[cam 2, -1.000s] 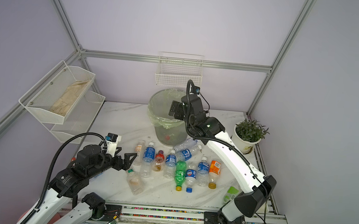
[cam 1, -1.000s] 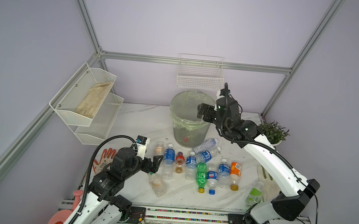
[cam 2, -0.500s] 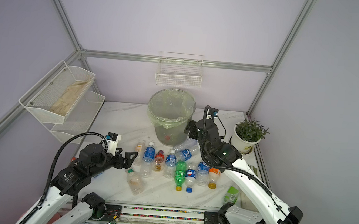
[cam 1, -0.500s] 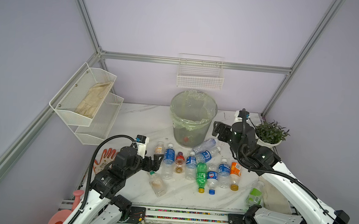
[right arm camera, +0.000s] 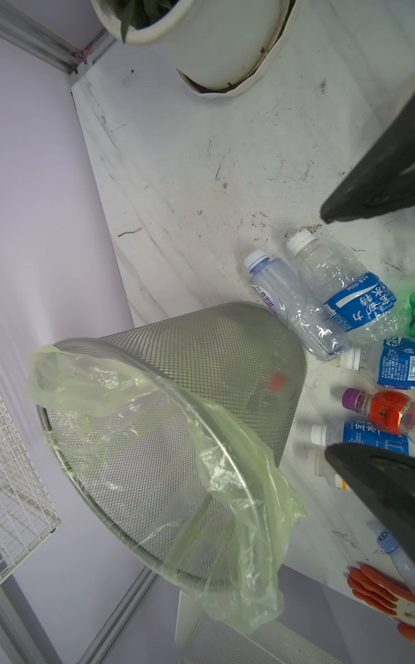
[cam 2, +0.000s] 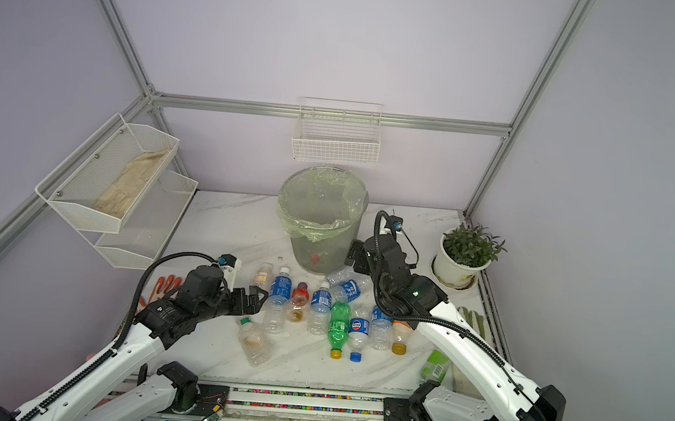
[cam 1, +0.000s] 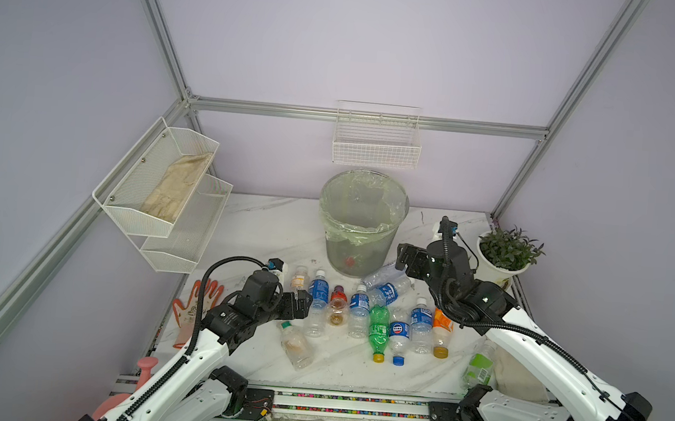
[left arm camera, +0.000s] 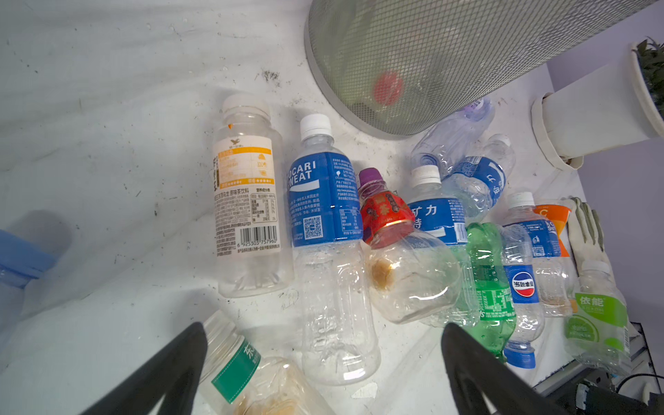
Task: Throw the plastic bottles in the bin
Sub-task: 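Lower the empty right gripper back beside the bottle cluster, then lower the left gripper onto the green-labelled clear bottle nearest the robot and close it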
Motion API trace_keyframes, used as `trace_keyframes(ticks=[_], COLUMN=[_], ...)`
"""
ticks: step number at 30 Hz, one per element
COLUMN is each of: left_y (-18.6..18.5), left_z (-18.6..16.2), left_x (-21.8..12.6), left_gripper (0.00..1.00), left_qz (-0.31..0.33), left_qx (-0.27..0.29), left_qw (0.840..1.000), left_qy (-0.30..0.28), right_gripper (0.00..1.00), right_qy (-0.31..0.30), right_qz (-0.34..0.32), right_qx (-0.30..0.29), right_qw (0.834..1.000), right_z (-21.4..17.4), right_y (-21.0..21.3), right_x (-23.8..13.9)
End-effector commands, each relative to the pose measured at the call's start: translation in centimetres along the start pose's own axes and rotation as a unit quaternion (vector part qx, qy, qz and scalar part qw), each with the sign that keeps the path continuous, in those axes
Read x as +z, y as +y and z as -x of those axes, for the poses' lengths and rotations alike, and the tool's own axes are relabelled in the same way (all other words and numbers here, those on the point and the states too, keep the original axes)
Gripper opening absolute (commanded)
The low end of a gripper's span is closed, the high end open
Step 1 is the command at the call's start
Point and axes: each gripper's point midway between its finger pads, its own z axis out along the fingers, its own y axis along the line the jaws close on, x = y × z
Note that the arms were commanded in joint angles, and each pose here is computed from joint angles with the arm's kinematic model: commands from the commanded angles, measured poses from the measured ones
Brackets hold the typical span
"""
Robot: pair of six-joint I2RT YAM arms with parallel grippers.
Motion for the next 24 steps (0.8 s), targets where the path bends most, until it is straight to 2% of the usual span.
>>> trace_keyframes(ticks=[1,11,18,24], left_y=[0.0,0.2,2.6,4.3], left_z=[-0.5,-1.8,-3.5,-6.8], left_x=[1.3,3.4,1.3,0.0], left_gripper=[1.00,0.93,0.90,0.88], left_qz=[-0.008,0.003,0.074,0.091], left_qx=[-0.017,-0.042,-0.113,-0.148], left_qw=[1.000,0.999,0.991,0.984], left_qy=[-0.002,0.035,0.020,0.046], right_gripper=[0.97,0.98,0.97,0.98], right_qy=[0.013,0.025,0.036,0.040], right_qz=[-0.001,-0.012,-0.018,-0.024], right_qx=[0.000,0.001,0.002,-0.001], right_qw=[1.000,1.000,0.999,0.999], right_z=[-1.0,-2.6,-3.7,-4.1], right_y=[-0.4,-1.5,-2.0,-2.2], right_x=[0.1,0.4,0.8,1.0])
